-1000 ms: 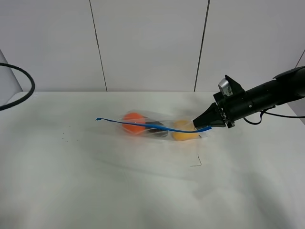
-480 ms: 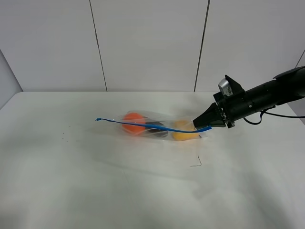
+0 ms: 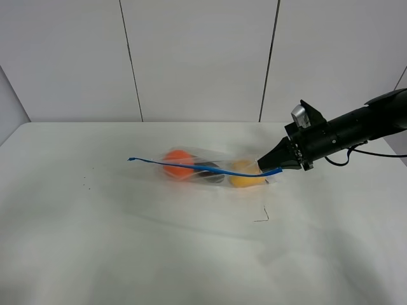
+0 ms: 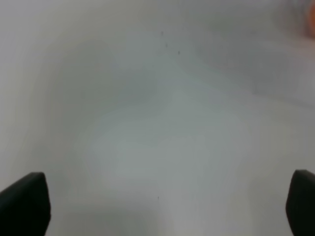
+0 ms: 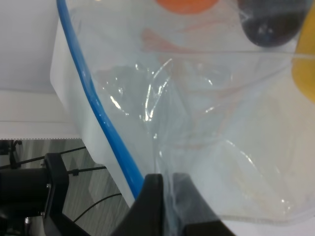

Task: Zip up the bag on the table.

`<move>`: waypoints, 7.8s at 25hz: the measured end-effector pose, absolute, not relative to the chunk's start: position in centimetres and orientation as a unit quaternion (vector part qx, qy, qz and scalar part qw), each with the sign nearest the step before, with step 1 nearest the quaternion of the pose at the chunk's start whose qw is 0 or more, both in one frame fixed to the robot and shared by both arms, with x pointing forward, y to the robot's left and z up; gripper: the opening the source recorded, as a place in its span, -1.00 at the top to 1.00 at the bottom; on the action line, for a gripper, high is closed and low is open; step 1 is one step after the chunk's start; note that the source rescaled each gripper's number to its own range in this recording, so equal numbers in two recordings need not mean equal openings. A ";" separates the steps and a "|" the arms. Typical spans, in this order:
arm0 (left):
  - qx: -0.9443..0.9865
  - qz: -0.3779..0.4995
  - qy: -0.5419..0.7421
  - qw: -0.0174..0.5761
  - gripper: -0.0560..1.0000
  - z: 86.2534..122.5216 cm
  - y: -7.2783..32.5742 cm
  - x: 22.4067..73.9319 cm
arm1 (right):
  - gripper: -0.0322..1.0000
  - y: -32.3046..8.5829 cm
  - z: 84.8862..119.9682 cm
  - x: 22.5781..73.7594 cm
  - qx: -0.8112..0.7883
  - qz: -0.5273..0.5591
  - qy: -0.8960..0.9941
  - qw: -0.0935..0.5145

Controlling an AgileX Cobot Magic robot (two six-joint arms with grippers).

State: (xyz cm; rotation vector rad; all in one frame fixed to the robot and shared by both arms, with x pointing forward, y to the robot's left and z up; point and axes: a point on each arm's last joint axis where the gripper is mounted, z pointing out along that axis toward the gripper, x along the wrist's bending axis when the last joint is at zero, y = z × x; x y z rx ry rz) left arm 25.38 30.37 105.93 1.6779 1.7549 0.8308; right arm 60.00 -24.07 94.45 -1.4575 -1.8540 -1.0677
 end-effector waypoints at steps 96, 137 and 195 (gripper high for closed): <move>0.619 0.328 0.638 0.320 -1.00 103.8 30.0 22.8 | -1.00 -27.8 100.4 57.4 -0.630 -0.226 -0.741 0.058; 0.619 0.329 0.638 0.320 -1.00 103.8 30.0 22.8 | -1.00 -32.0 102.0 56.0 -0.691 -0.140 -0.709 -0.020; 0.619 0.330 0.639 0.318 -1.00 103.8 30.0 22.7 | -1.00 -28.0 105.0 27.5 -0.571 -0.339 -0.704 -0.254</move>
